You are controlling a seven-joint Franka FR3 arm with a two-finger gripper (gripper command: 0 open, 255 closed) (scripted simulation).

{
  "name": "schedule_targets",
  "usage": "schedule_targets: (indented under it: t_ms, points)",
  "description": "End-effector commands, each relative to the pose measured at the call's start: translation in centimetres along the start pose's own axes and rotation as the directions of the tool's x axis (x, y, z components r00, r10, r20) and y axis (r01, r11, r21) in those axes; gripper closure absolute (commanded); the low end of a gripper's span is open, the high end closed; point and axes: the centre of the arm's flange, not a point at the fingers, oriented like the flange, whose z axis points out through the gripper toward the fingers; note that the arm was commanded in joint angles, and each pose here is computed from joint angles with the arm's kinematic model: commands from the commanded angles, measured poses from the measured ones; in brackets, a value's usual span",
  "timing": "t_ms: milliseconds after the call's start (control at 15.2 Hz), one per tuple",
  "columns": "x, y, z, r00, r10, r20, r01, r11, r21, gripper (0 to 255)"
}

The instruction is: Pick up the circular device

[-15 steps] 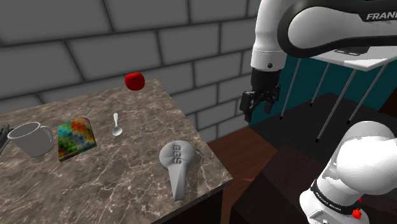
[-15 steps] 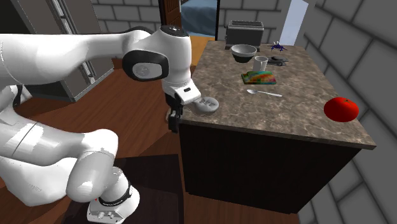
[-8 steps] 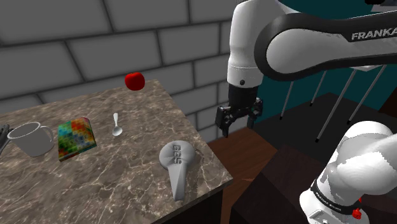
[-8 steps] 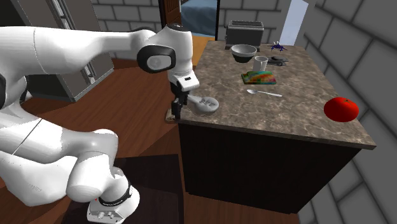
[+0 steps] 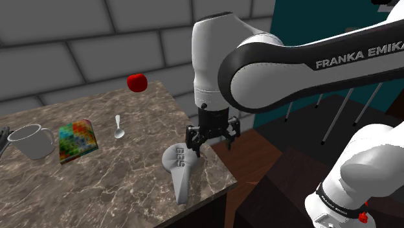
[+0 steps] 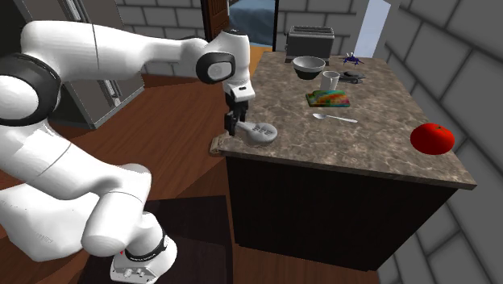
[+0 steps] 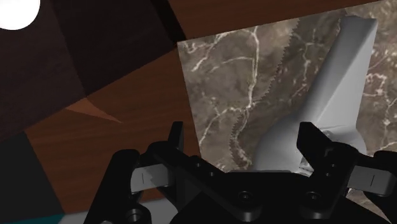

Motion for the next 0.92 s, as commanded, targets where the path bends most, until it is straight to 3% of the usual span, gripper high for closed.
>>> schedule_targets:
  t_ms: [0, 396, 858]
  points:
    - [-0.3, -2.7, 1.0, 0.999, 0.039, -0.006, -0.039, 0.999, -0.001, 0]
    - [-0.7, -10.5, 3.1, 0.989, 0.145, -0.029, -0.145, 0.989, -0.012, 0]
    - [-0.6, -10.8, 6.3, 0.988, 0.149, -0.03, -0.149, 0.989, -0.012, 0]
